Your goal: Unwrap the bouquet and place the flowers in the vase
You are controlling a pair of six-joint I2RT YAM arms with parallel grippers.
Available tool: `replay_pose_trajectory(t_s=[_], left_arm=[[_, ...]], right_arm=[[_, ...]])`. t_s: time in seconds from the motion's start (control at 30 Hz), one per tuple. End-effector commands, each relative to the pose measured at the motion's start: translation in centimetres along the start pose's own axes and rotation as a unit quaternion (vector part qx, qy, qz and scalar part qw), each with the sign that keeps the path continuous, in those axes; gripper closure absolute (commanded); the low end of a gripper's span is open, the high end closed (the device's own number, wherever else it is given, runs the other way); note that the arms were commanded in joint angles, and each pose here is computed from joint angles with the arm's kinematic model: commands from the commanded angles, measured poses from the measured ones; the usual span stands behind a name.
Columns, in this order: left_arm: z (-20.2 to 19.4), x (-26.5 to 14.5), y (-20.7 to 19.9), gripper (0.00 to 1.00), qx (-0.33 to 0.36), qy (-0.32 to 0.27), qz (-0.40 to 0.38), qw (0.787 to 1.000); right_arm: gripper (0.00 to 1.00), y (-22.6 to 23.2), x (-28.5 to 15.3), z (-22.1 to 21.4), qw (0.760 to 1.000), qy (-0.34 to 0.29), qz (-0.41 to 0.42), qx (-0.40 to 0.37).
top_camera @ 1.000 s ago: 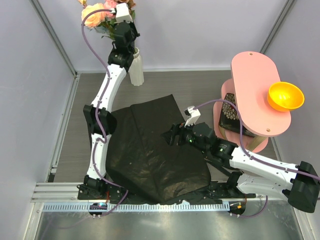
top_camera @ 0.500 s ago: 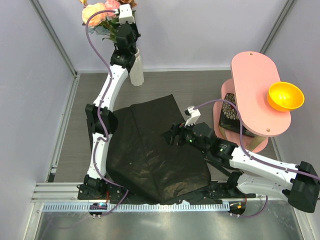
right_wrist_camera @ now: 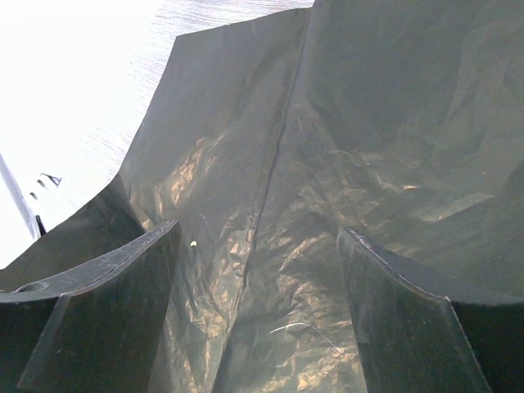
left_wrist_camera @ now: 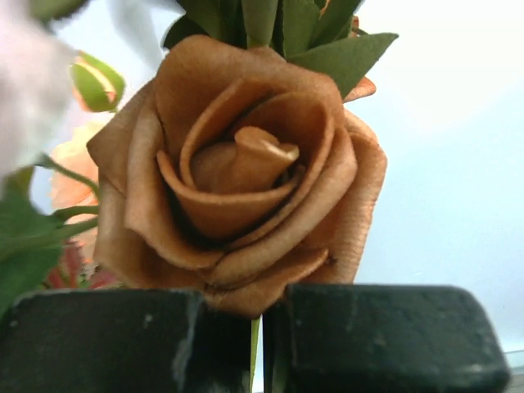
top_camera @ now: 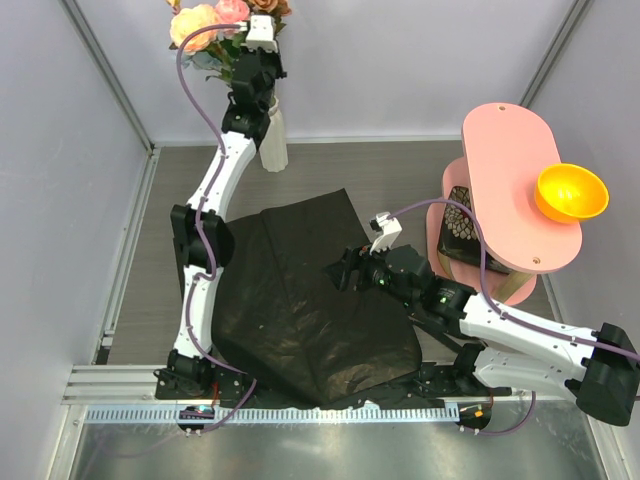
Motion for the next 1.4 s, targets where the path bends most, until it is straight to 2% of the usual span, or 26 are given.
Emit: replay_pose_trajectory(t_s=[0.0,0.17,0.23,0.27,0.33,0.4,0.6,0.67,0.7,0.77,0.8,0.87,0.93,1.0,1.1,1.37], left_arm=[[-3.8,-0.1,-0.8,1.0,0.069,0.036,-0.071,0.994],[-2.1,-0.3,-0.5,1.0,0.065,0.009,-0.154,0.986],[-0.2,-0.7,0.1,1.0,0.05,-0.025,-0.189,0.98],[-2.0,-1.2,0.0,1.0,0.045,-0.013,-0.206,0.978],[-0.9,-1.7,0.5,1.0,0.047,-0.045,-0.219,0.974],[-2.6,-1.9,0.8,1.0,0.042,-0.03,-0.226,0.973],[-3.2,-1.8,1.3,0.99,0.01,-0.022,-0.264,0.964],[-3.3,-1.8,1.2,0.95,0.013,-0.023,-0.267,0.963],[-3.8,-1.7,1.2,0.87,0.012,-0.016,-0.265,0.964],[-3.9,-1.6,1.2,0.79,0.008,-0.013,-0.265,0.964],[-3.9,-1.6,1.3,0.72,0.006,-0.012,-0.26,0.965],[-4.1,-1.6,1.4,0.66,-0.001,-0.006,-0.254,0.967],[-3.4,-1.7,1.7,0.52,-0.007,-0.01,-0.244,0.97],[-3.5,-1.9,1.6,0.46,-0.015,-0.011,-0.241,0.97],[-3.0,-2.1,1.7,0.42,-0.017,-0.008,-0.233,0.972],[-2.3,-2.3,1.7,0.4,-0.022,-0.006,-0.233,0.972]], right_arm=[[0.17,0.5,0.0,0.9,1.0,-0.018,0.006,0.009],[0.17,0.5,0.0,0.8,1.0,-0.016,0.005,0.007],[0.17,0.5,0.1,0.8,1.0,-0.014,0.005,0.008],[0.17,0.5,0.1,0.8,1.0,-0.014,0.006,0.007],[0.17,0.6,0.2,0.8,1.0,-0.013,0.008,0.008],[0.17,0.7,0.3,0.8,1.0,-0.013,0.009,0.009],[0.17,1.0,0.5,0.9,1.0,-0.009,0.012,0.009],[0.17,0.9,0.5,0.8,1.0,-0.008,0.011,0.007],[0.17,1.0,0.6,0.9,1.0,-0.009,0.011,0.008],[0.17,0.9,0.6,0.7,1.0,-0.006,0.01,0.008],[0.17,0.9,0.7,0.7,1.0,-0.006,0.01,0.008],[0.17,1.0,0.8,0.6,1.0,-0.003,0.012,0.008],[0.17,1.1,0.8,0.7,1.0,-0.004,0.015,0.011],[0.17,1.3,0.8,0.8,1.0,-0.005,0.018,0.01],[0.18,1.2,0.8,0.7,1.0,-0.004,0.017,0.013],[0.17,1.1,0.8,0.5,1.0,-0.003,0.018,0.018]])
Point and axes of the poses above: each gripper's point midway between its finger pads, its own x axis out along the fingers, its own y axis along the line the jaws close on, z = x × y, the point moved 4 cm from there along -x, back along the fingers, and after that the axes turned 8 degrees about x, right-handed, at the moved point
